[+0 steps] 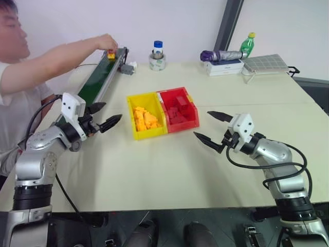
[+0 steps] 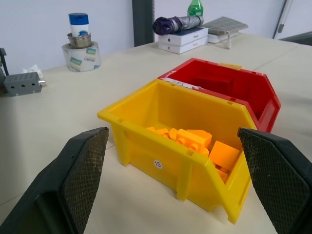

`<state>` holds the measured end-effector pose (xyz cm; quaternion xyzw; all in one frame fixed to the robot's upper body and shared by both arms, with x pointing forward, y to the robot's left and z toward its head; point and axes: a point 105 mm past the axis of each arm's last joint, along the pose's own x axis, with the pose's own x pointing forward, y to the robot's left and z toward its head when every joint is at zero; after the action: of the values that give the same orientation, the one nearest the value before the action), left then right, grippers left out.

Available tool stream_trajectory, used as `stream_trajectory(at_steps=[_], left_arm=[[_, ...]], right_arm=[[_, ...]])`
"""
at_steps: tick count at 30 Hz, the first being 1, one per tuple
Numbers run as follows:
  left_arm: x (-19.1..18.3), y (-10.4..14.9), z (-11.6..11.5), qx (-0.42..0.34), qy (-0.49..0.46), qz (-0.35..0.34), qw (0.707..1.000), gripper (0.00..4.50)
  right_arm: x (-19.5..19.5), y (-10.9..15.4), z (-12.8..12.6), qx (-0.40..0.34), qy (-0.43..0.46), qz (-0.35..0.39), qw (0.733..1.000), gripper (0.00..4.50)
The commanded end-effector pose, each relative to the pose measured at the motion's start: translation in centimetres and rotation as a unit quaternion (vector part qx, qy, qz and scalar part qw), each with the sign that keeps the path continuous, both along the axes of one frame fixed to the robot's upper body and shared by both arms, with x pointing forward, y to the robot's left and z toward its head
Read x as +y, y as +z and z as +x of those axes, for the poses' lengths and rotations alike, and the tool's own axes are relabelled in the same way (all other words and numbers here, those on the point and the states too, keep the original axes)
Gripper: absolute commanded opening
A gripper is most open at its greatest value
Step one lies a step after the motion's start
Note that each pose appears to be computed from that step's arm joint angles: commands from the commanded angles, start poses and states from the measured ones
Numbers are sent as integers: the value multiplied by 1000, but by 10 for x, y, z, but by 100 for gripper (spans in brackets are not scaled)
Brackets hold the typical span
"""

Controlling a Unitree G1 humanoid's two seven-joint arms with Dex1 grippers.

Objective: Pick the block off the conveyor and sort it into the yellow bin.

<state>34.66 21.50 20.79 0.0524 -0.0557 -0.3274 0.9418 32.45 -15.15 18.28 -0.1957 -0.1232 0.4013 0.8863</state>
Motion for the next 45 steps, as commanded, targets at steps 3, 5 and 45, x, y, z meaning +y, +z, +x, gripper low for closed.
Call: stream_trajectory(at_steps=[3,5,45], left_arm=[[0,15,-1,-34,2,3,999,447],[1,15,-1,-37,4,1,999,447],[133,-11,-54,-87,356,-52,929,447]], right_arm=[[2,11,-2,-27,4,3,1000,450],[2,11,-2,-27,4,3,1000,450],[12,7,0,-28,18,1,999,450]])
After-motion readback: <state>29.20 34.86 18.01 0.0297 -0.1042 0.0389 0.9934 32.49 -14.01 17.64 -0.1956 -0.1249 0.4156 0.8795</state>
